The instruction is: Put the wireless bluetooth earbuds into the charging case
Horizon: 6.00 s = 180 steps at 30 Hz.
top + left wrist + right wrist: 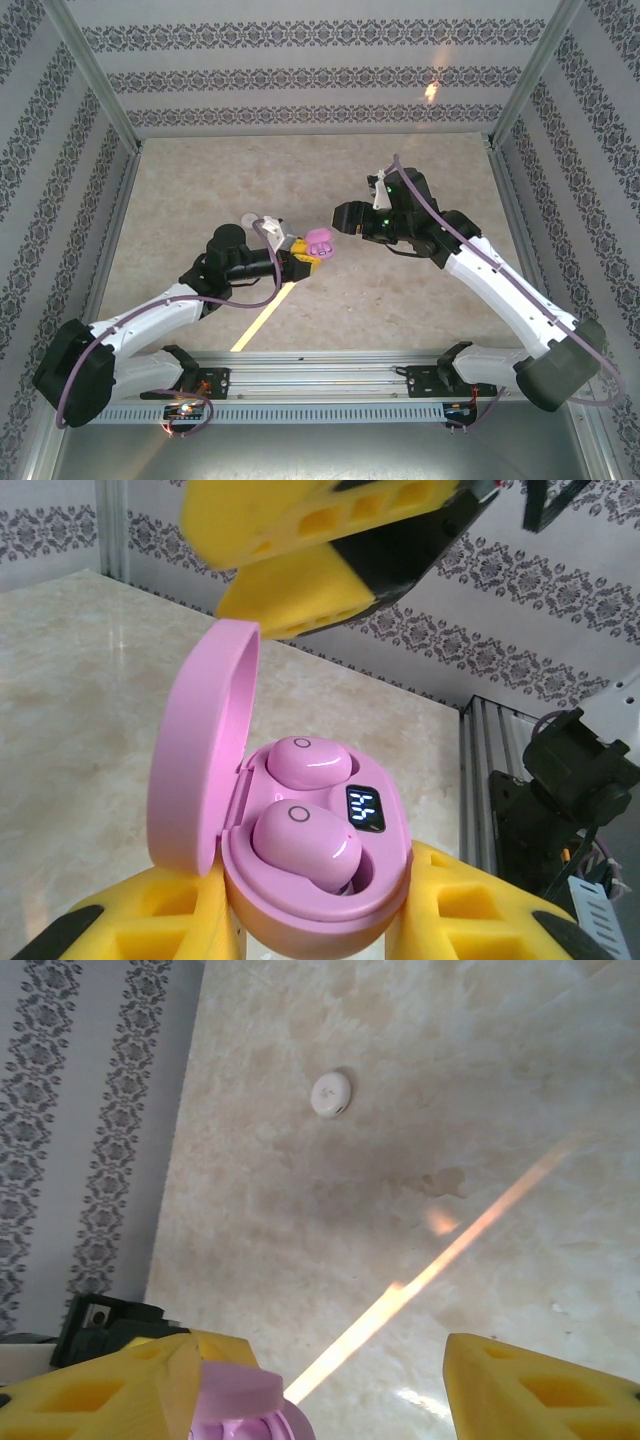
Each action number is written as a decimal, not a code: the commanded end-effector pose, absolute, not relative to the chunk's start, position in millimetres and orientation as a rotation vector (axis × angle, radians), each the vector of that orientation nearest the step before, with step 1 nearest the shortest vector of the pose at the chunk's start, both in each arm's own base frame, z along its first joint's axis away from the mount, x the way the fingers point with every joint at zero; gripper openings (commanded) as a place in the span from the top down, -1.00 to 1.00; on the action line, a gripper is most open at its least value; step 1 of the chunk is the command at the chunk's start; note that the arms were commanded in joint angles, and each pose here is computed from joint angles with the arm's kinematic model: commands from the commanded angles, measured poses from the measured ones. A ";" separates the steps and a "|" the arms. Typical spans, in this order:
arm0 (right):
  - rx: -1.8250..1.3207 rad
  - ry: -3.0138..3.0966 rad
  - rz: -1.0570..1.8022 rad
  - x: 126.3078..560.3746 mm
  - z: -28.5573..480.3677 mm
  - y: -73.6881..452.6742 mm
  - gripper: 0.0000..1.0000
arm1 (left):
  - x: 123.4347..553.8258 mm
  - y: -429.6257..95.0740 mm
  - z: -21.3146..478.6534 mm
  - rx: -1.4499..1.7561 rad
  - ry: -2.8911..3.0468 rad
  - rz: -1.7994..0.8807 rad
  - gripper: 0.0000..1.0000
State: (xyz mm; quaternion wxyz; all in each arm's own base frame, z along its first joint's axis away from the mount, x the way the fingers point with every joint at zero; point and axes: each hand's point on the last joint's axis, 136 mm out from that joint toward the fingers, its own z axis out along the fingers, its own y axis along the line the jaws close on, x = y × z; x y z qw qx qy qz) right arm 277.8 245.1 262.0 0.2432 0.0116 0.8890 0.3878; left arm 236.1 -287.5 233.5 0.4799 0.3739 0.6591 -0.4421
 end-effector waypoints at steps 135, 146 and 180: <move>0.173 1.960 -0.180 309.0 153.9 -29.6 -0.96 | 360.3 18.8 139.2 -0.025 1.964 0.033 -1.00; 0.123 1.891 0.013 347.8 129.0 -10.5 -0.96 | 359.3 22.3 115.6 -0.073 1.931 0.033 -1.00; 0.075 1.882 -0.052 395.9 105.2 -6.2 -0.97 | 400.7 5.6 86.4 -0.007 1.927 0.002 -1.00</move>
